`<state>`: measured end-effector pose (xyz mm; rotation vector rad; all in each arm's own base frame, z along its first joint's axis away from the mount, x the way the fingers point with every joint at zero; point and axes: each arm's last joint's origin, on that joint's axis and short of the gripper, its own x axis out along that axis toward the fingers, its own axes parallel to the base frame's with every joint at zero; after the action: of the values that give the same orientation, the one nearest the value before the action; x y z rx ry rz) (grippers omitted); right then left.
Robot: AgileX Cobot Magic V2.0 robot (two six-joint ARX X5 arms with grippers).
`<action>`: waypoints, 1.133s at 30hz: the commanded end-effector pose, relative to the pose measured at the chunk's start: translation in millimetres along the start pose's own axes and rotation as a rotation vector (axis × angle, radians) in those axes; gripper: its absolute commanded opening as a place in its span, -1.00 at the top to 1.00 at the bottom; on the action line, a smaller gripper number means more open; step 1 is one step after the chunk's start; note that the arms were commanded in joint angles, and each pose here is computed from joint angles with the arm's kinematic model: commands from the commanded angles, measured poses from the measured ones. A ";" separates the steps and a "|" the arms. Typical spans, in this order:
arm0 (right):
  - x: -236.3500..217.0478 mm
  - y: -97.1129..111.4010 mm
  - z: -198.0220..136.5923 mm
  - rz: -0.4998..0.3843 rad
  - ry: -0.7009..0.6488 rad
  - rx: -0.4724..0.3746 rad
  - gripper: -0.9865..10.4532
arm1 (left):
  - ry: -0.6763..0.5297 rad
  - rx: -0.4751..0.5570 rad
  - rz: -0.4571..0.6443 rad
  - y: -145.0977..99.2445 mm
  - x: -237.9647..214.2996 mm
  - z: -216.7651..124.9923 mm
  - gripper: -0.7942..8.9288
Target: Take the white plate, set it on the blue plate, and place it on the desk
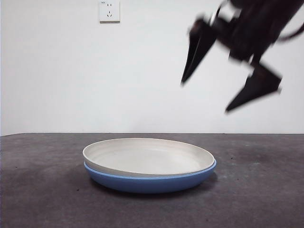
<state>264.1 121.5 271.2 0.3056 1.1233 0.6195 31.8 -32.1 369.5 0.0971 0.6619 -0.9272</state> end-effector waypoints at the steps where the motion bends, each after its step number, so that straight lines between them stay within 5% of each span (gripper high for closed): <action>1: -32.7 19.4 -7.4 0.023 -0.059 -0.084 -0.30 | -0.010 0.005 -0.002 -0.7 -1.4 2.3 -0.39; 11: -142.9 52.6 -90.1 0.022 -0.198 -0.246 -0.30 | -0.011 0.004 -0.002 -0.7 -1.4 2.4 -0.39; 21: -193.3 45.6 -166.3 -0.106 -0.254 -0.253 -0.30 | -0.013 -0.006 -0.002 -0.6 -1.4 2.6 -0.39; 31: -213.3 42.7 -200.6 -0.085 -0.358 -0.268 -0.30 | -0.020 -0.006 -0.001 -0.6 -1.4 3.3 -0.38; 34: -214.6 42.5 -202.9 -0.082 -0.367 -0.272 -0.05 | -0.034 0.000 -0.001 -0.5 -1.3 4.7 -0.06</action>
<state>6.6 11.2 364.2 0.1235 0.7068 0.5988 32.6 -32.6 370.9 0.0862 0.6484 -0.9249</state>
